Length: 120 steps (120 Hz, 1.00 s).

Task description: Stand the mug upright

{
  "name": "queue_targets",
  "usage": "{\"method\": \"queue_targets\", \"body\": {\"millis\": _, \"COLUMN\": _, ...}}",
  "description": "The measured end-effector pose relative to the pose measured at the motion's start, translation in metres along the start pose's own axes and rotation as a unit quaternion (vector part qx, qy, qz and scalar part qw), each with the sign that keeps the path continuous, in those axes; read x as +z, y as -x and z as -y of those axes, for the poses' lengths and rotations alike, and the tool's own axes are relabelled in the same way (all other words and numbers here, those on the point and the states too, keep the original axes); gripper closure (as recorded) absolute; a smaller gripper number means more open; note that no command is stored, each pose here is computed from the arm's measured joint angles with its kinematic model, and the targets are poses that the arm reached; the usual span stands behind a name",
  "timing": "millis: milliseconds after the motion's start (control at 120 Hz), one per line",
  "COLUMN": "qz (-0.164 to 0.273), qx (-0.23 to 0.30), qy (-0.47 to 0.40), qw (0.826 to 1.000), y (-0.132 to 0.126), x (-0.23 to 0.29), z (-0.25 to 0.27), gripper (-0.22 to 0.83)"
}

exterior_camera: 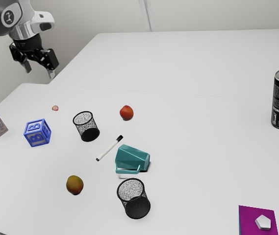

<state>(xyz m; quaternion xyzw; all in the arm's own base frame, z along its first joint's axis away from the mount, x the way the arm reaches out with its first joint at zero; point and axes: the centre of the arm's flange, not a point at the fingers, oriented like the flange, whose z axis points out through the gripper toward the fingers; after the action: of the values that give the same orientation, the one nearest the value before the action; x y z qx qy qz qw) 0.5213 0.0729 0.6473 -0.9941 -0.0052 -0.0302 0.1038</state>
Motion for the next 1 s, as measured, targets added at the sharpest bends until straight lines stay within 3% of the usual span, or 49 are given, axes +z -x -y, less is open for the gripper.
{"method": "queue_targets", "body": {"millis": 325, "qz": -0.005, "qx": 0.015, "qy": 0.012, "qw": 1.000, "y": -0.015, "x": 0.020, "z": -0.005, "gripper": 0.00}}
{"method": "queue_targets", "body": {"millis": 500, "qz": 0.023, "qx": 0.011, "qy": 0.100, "qw": 0.995, "y": -0.018, "x": 0.063, "z": -0.028, "gripper": 0.00}}
{"method": "queue_targets", "body": {"millis": 850, "qz": 0.150, "qx": -0.076, "qy": 0.289, "qw": 0.942, "y": 0.001, "x": 0.210, "z": -0.050, "gripper": 0.00}}
{"method": "queue_targets", "body": {"millis": 1000, "qz": 0.189, "qx": -0.084, "qy": 0.330, "qw": 0.921, "y": 0.004, "x": 0.248, "z": -0.083, "gripper": 0.00}}
